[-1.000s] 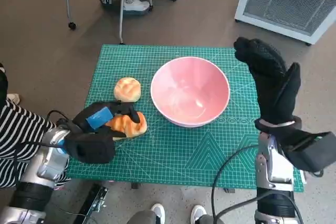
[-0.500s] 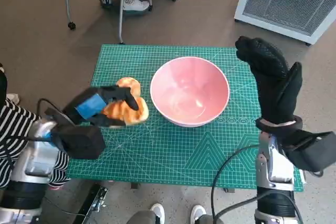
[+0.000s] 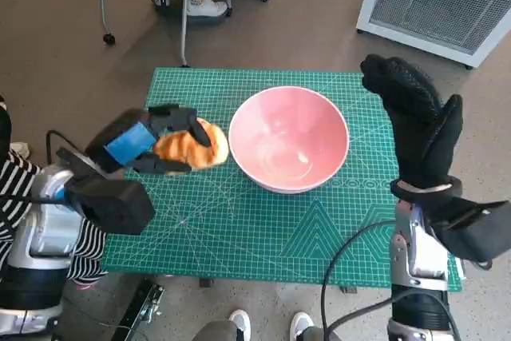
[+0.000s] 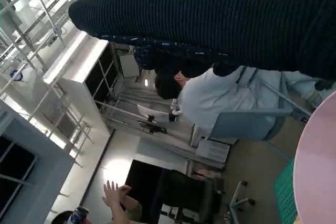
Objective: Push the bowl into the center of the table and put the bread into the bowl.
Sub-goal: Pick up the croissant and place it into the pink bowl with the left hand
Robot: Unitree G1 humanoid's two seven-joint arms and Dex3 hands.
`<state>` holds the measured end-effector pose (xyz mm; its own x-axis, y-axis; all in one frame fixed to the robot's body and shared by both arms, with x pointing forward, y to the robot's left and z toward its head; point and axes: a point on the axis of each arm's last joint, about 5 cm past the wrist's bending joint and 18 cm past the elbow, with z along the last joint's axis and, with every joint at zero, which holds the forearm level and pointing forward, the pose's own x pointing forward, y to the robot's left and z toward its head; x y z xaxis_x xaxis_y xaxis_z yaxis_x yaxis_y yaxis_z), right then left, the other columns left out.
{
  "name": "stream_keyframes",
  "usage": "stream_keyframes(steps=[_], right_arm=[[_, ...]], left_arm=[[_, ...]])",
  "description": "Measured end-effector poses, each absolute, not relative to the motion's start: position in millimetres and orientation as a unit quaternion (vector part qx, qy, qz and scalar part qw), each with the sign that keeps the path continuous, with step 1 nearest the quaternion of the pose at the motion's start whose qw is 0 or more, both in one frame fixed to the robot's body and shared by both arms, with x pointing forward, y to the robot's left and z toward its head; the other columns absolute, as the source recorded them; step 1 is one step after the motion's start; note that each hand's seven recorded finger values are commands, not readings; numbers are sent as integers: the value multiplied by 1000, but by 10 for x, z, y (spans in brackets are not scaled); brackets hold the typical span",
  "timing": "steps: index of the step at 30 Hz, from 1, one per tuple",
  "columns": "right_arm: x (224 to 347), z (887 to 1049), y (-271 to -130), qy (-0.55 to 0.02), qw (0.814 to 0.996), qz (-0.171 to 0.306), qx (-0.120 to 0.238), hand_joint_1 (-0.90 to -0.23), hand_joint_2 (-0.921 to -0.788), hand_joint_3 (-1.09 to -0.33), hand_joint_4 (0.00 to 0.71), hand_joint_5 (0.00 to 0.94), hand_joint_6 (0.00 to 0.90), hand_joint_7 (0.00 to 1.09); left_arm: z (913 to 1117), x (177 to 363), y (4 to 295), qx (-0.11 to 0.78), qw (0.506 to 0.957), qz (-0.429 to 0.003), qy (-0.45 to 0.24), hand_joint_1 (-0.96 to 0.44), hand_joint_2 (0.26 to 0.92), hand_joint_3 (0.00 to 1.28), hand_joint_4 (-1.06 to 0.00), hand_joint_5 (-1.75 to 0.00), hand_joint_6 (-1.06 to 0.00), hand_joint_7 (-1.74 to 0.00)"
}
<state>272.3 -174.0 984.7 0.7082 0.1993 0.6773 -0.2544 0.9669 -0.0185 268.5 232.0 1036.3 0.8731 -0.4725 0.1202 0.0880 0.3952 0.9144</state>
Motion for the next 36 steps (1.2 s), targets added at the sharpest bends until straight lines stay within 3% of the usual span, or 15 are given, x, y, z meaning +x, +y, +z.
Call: stream_keyframes(steps=[11,19,33,36], right_arm=[[2719,9844,-1753,-365,923,117,39,-692,-921,-691,198,0,162,338],[2703,9829,-1757,-368,922,111,38,-692,-921,-691,191,0,149,335],[2677,9808,-1780,-373,922,100,36,-687,-921,-708,190,0,144,339],[2669,9802,-1786,-373,922,96,36,-687,-921,-710,190,1,143,341]], left_arm=[[10747,2827,2026,485,818,-133,-278,1,913,60,-740,-1105,-613,-1190],[10893,3000,1697,452,823,-143,-314,2,906,52,-763,-1072,-638,-1175],[10778,3395,1194,426,840,-222,-252,2,911,18,-798,-1065,-665,-1105],[10716,3470,1137,431,841,-232,-230,1,918,31,-753,-1097,-649,-1140]])
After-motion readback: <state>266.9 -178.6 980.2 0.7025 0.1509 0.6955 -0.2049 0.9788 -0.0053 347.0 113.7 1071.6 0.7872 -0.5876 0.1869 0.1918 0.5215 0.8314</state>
